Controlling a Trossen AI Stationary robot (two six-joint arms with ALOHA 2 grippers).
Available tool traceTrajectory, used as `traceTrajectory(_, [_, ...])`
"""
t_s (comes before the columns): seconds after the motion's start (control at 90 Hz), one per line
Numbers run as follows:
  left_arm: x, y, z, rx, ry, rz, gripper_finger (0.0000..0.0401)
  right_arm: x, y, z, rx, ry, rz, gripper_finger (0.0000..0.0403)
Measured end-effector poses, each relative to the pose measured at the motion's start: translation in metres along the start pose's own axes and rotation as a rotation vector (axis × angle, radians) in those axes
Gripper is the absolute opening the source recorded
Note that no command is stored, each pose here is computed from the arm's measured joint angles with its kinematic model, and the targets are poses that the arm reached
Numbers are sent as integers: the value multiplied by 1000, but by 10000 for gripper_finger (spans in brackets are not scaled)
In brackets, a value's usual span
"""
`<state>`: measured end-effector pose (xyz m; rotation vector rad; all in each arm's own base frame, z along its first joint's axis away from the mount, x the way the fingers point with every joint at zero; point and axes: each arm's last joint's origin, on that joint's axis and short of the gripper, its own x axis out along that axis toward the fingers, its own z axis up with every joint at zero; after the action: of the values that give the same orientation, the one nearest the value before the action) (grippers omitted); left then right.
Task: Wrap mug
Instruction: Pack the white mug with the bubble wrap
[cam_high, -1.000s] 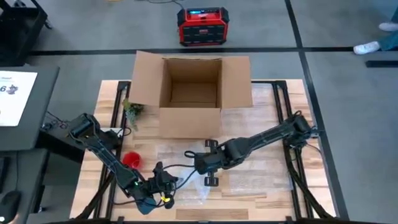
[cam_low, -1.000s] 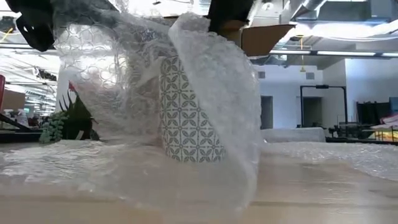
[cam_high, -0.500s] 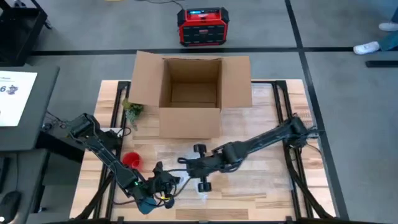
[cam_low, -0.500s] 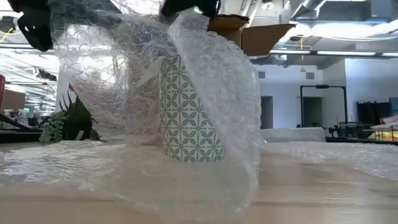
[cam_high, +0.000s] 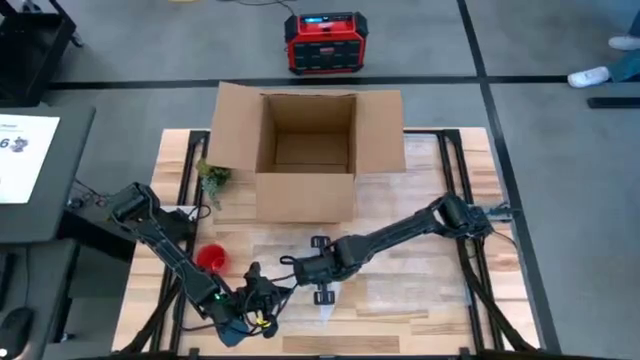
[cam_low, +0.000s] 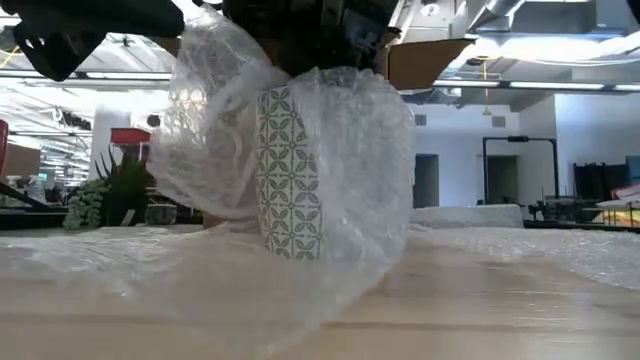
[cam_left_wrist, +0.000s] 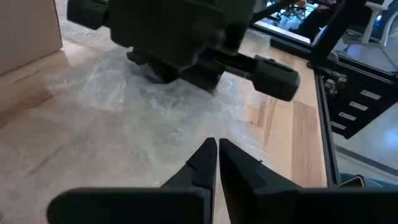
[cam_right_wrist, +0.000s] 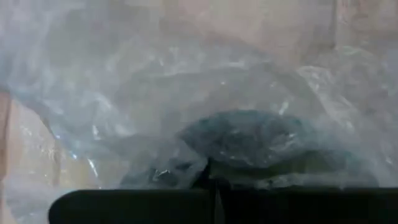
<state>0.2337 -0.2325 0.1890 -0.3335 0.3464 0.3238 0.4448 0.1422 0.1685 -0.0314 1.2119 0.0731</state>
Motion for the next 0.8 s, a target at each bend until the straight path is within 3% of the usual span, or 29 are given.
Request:
traceTrajectory(0.244, [5,2,3,3,-6,16,0,-33,-6,3,6,-51,13,0])
traceTrajectory(0.444, [17,9,10,-7,-17,57,0,-87,-9,4,10,-119,26,0])
traceTrajectory(0.6, [25,13,15,3,-24,86,0,-107,-13,1,16,-138,19,0])
traceTrajectory(0.8, [29,16,17,-3,-28,103,0,-136,-8,15,-9,-365,15,0])
